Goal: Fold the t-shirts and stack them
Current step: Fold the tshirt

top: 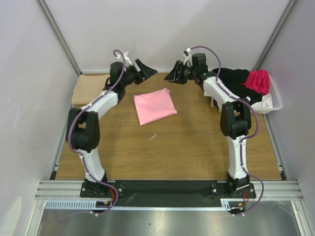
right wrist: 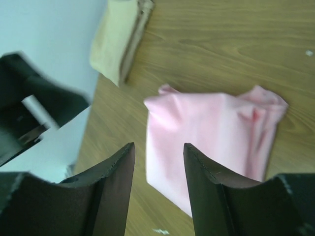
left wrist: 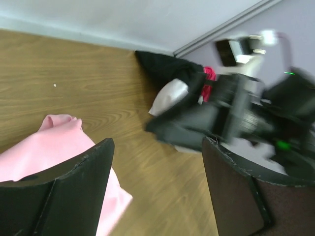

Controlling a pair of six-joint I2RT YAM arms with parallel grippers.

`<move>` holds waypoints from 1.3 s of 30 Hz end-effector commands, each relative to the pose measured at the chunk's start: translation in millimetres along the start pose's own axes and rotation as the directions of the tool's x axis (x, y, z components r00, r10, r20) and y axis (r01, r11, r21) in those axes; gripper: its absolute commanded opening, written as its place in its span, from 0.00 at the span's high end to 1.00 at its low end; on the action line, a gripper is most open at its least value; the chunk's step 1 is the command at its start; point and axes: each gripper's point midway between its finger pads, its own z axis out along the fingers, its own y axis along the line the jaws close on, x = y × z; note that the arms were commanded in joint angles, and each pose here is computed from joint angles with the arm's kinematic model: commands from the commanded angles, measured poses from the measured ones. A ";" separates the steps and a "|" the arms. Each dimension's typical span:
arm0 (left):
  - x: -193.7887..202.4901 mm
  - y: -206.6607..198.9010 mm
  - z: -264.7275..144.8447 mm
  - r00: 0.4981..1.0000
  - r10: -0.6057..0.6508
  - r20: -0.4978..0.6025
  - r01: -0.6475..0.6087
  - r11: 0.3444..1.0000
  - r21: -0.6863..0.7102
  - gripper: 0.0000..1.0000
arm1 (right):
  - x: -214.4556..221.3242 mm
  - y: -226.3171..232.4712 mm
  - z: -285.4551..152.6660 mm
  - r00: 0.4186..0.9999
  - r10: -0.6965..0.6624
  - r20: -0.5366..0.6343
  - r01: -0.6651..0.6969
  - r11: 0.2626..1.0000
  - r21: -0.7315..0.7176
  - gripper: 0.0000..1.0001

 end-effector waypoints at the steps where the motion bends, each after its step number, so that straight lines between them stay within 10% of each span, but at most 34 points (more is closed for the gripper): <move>1: 9.0 10.9 -38.1 1.000 0.011 -0.013 -0.013 0.992 -0.125 0.23 | -7.3 15.3 17.9 0.997 0.078 0.029 -0.073 0.989 -0.132 0.50; 8: 69.2 56.5 -70.8 0.989 -0.148 0.018 0.148 0.968 -0.200 0.23 | 16.5 -2.8 50.3 0.991 0.133 0.005 -0.131 0.985 -0.108 0.51; 31: 35.8 168.4 -23.4 0.959 -0.226 0.174 0.264 0.934 -0.242 0.27 | 50.2 -93.2 84.3 0.999 0.020 -0.033 -0.016 0.993 0.116 0.52; 39: 13.7 144.6 -15.7 0.973 -0.180 0.143 0.196 0.974 -0.110 0.27 | 28.2 -95.0 76.6 1.000 0.011 0.000 -0.011 0.993 0.121 0.52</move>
